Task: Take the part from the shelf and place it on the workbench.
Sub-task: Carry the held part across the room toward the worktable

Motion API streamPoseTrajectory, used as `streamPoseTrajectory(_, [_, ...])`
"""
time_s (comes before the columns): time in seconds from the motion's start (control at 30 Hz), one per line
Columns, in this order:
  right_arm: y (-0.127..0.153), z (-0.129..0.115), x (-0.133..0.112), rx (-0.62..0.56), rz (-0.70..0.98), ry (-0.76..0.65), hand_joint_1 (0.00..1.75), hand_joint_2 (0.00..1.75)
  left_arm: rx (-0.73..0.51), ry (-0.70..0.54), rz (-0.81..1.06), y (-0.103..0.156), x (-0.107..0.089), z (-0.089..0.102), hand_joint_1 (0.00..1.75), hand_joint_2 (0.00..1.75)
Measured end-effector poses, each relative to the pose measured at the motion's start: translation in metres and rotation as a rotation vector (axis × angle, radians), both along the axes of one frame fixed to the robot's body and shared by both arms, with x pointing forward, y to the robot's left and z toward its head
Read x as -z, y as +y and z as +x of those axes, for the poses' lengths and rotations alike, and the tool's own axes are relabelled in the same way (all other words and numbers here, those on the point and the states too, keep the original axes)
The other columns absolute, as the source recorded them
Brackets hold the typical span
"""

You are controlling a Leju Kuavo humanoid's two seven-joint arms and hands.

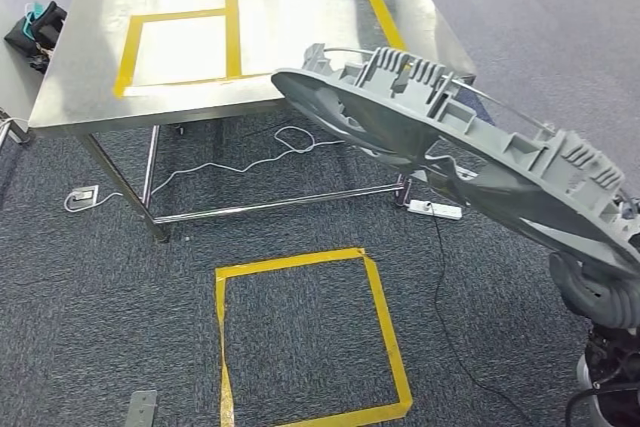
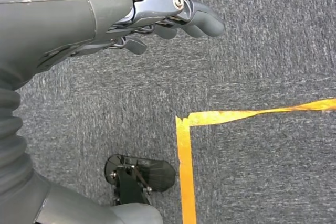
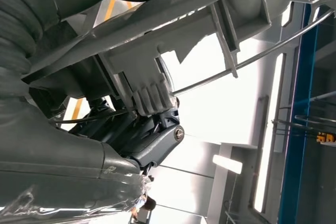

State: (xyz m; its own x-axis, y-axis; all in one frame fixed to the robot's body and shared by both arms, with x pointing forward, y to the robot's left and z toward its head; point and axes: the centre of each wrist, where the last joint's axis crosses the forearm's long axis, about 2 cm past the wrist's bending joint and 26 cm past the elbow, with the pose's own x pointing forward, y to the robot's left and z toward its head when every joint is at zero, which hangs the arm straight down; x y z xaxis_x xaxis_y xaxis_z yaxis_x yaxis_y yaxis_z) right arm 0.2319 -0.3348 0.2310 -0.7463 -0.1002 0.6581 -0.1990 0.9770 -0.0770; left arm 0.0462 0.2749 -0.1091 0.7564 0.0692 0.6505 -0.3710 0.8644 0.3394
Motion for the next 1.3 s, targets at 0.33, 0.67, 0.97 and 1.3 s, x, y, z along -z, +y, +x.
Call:
streamPoseTrajectory(0.33, [-0.009, -0.005, 0.002, 0.098, -0.049, -0.002, 1.75, 1.75, -0.001, 0.007, -0.048, 0.002, 0.001, -0.001, 0.0, 1.75])
streamPoseTrajectory(0.67, [-0.023, -0.023, -0.001, 0.166, -0.116, -0.007, 1.75, 1.75, -0.017, 0.03, -0.08, 0.01, 0.002, -0.005, 0.0, 1.75])
streamPoseTrajectory(0.97, [-0.03, -0.04, -0.004, 0.186, -0.182, -0.012, 1.75, 1.75, -0.017, 0.032, -0.077, 0.012, 0.002, -0.007, 0.0, 1.75])
streamPoseTrajectory(1.3, [-0.037, -0.052, -0.01, 0.214, -0.226, -0.029, 1.75, 1.75, -0.019, 0.034, -0.074, 0.014, 0.002, -0.007, 0.0, 1.75])
